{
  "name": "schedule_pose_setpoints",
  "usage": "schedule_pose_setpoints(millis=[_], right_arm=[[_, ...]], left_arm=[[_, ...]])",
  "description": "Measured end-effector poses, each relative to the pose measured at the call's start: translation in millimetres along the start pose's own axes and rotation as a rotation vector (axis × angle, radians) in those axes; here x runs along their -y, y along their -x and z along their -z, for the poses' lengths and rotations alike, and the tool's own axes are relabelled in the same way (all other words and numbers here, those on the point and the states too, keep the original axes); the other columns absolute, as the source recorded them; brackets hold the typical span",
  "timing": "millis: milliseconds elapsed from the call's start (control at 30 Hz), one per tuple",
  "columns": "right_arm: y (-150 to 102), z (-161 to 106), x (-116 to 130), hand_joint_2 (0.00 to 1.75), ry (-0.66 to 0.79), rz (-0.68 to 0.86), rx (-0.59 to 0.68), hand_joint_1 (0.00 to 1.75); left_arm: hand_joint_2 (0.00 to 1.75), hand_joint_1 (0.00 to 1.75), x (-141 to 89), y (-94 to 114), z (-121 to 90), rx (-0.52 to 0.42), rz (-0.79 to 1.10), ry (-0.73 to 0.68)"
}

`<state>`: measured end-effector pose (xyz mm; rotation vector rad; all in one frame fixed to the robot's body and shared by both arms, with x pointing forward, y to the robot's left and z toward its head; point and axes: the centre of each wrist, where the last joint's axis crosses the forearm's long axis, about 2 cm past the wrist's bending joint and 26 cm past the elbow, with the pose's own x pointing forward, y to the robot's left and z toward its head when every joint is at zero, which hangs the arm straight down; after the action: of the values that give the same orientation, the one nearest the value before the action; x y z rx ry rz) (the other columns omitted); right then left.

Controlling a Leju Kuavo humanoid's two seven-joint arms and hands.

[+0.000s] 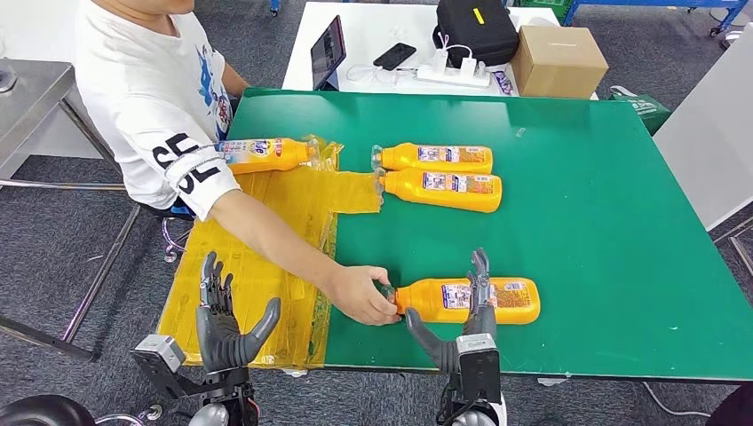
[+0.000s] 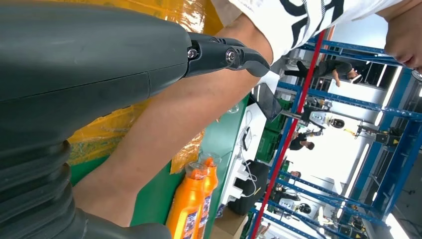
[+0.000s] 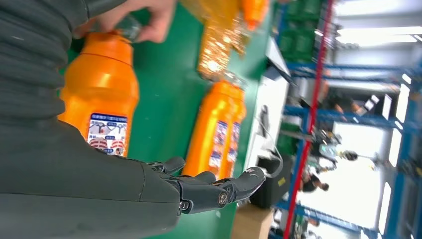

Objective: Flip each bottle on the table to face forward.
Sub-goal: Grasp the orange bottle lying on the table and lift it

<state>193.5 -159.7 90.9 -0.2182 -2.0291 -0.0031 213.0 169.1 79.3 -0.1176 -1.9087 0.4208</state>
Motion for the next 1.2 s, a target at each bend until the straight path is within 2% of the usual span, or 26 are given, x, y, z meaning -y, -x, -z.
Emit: schedule_pose_setpoints(millis=[200, 333, 667, 833, 1200], right_arm=[[8, 7, 11, 1.75, -0.156, -0.132, -0.061, 0.0], [13, 16, 24, 1.75, -0.251, -0.298, -0.071, 0.0], [23, 45, 87, 1.75, -0.416, -0.619, -0.12, 0.0], [23, 50, 104, 1.75, -0.424, -0.674, -0.111, 0.0], [23, 52, 113, 1.75, -0.426, -0.7, -0.1, 0.0]], left_arm=[[1.75, 0.0, -1, 2, 0, -0.009, 0.013, 0.012], [1.75, 0.0, -1, 3, -1, -0.024, 0.023, 0.027], [1.75, 0.0, -6, 7, -3, -0.056, 0.07, 0.055], [1.75, 0.0, -8, 8, -4, -0.062, 0.078, 0.052], [1.75, 0.0, -10, 9, -4, -0.064, 0.082, 0.045]])
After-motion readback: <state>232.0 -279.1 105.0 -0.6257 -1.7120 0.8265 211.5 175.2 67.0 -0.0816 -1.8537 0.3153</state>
